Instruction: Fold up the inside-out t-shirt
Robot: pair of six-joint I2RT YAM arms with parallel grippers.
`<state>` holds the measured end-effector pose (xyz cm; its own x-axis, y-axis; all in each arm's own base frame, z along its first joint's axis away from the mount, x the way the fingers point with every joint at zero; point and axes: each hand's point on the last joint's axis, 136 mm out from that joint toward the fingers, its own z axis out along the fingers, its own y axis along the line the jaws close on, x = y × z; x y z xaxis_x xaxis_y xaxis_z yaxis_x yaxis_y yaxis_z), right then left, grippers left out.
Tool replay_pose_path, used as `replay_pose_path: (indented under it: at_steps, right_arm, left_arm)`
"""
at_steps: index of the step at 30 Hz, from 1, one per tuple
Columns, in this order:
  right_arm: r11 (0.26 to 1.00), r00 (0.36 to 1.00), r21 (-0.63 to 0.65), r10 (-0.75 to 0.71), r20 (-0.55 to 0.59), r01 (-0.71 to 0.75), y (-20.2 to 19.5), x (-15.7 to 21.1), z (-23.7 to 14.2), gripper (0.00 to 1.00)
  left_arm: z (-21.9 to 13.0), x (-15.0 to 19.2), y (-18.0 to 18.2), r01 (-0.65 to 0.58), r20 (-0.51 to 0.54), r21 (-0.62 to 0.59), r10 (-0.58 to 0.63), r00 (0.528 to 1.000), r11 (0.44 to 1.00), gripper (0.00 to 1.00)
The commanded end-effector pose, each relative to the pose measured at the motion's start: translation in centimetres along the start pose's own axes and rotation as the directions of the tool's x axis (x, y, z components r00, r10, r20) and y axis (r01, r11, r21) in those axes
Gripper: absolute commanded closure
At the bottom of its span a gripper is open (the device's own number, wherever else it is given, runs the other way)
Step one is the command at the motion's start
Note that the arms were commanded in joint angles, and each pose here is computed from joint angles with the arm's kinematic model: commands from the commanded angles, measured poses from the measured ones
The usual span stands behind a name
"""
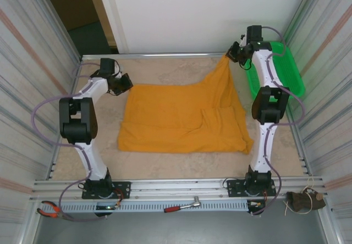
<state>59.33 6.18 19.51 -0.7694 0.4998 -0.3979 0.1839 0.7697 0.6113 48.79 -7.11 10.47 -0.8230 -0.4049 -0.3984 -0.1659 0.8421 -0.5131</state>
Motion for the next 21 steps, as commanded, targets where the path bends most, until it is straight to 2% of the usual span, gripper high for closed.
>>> replay_pose_path:
  at_steps: [1, 9, 17, 21]
  right_arm:
    - [0.998, 0.999, -0.043, -0.033, 0.038, 0.034, 1.6, 0.2, -2.4, 1.00]
    - [0.997, 0.998, -0.063, -0.036, 0.043, 0.039, 2.0, 2.7, -5.5, 1.00]
    - [0.997, 0.998, -0.071, -0.013, 0.068, 0.018, 1.1, 8.0, -10.3, 1.00]
    - [0.999, 0.997, -0.053, -0.007, 0.071, 0.010, -0.4, 12.1, -12.7, 1.00]
  left_arm:
    - [-1.3, -0.6, -0.7, 0.007, 0.063, 0.050, -0.010, 0.998, 0.999, 1.00]
    - [-3.1, 0.5, -0.8, 0.001, 0.100, 0.070, -0.008, 0.995, 0.998, 1.00]
    - [-5.4, 2.0, 0.3, 0.039, 0.147, 0.053, -0.046, 0.988, 0.998, 1.00]
    - [-6.1, 3.4, 1.3, 0.057, 0.154, 0.032, -0.061, 0.986, 0.998, 1.00]
